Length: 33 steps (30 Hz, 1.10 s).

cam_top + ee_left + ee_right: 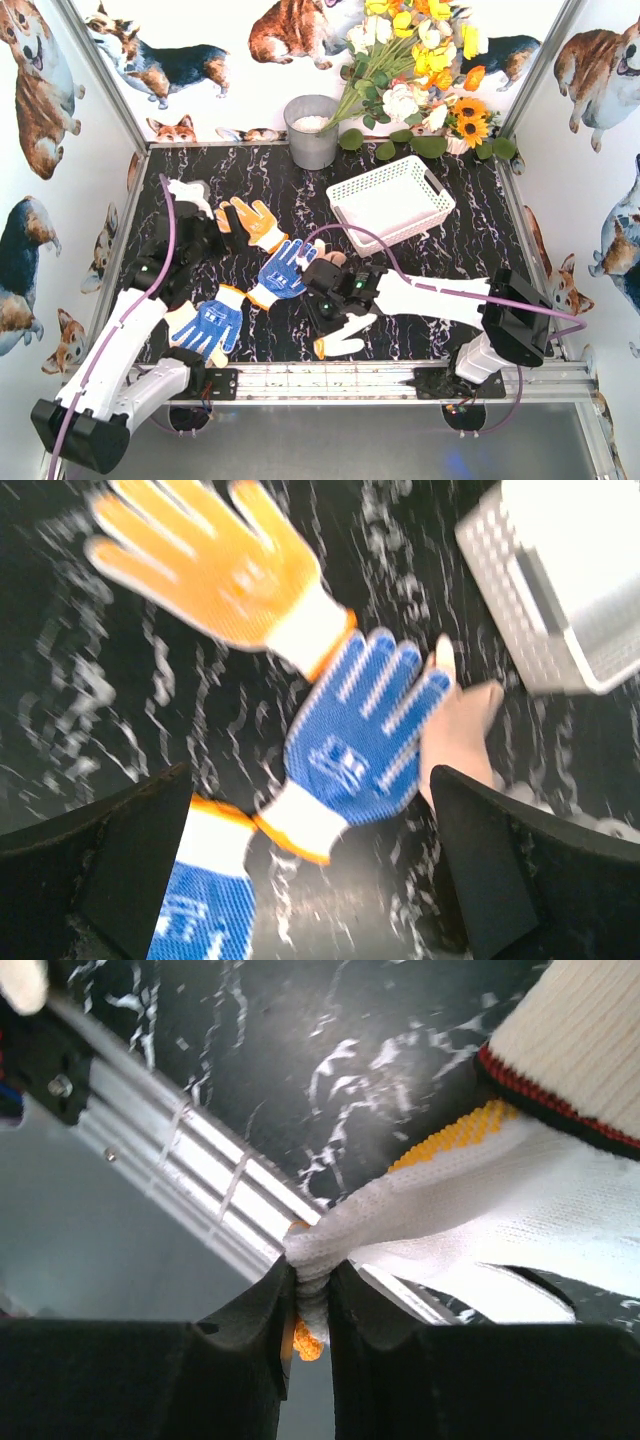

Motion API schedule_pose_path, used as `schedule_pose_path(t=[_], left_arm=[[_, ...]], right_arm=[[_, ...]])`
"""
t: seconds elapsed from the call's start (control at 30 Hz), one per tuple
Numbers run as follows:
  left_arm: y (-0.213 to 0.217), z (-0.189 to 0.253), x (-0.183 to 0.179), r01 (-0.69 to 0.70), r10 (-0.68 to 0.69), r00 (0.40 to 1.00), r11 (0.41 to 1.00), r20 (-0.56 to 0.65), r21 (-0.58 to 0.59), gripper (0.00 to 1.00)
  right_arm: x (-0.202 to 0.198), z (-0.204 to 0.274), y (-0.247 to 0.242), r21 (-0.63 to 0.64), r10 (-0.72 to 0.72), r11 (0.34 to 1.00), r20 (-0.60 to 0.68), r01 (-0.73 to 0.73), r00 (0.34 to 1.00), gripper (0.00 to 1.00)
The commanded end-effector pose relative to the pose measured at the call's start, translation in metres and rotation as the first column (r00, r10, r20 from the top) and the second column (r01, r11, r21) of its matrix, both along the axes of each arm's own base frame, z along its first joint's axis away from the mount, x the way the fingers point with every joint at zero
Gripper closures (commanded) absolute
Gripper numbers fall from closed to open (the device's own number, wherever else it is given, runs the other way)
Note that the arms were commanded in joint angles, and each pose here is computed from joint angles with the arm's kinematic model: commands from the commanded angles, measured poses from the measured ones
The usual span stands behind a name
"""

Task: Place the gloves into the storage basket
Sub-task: Move the glove to the center of the board.

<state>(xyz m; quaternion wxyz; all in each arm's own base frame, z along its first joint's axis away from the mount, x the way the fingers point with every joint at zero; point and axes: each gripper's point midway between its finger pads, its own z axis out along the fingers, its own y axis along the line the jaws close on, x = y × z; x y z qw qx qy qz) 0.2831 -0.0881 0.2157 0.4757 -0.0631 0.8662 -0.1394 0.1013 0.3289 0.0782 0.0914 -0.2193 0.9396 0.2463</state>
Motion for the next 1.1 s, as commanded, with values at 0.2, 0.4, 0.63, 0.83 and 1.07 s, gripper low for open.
schedule_pose_path(t=[0.2,0.4,0.63,0.83,1.07], left_arm=[[-0.077,-0.075,-0.067,0.143,-0.254,0.923,0.923,-0.290,-0.357,0.05],[-0.108,-0.092,-0.077,0.187,-0.329,0.901,0.882,-0.281,-0.432,0.11],[-0.144,-0.113,-0.093,0.272,-0.392,0.870,0.888,-0.299,-0.372,0.17],[-0.149,-0.144,-0.107,0.266,-0.350,0.862,0.928,-0.366,-0.262,0.29],[-0.153,-0.161,-0.111,0.247,-0.317,0.863,0.944,-0.393,-0.221,0.33]], right_arm=[[-0.020,0.013,0.019,0.212,0.110,0.971,0.010,-0.109,0.994,0.67],[0.005,0.040,-0.022,0.216,-0.144,0.970,0.140,0.111,0.980,0.24],[0.037,0.026,-0.095,0.136,-0.402,0.913,0.128,0.385,0.907,0.18],[0.037,-0.001,-0.112,0.082,-0.446,0.894,0.079,0.440,0.892,0.27],[0.035,-0.027,-0.087,0.042,-0.472,0.879,-0.059,0.475,0.880,0.38]])
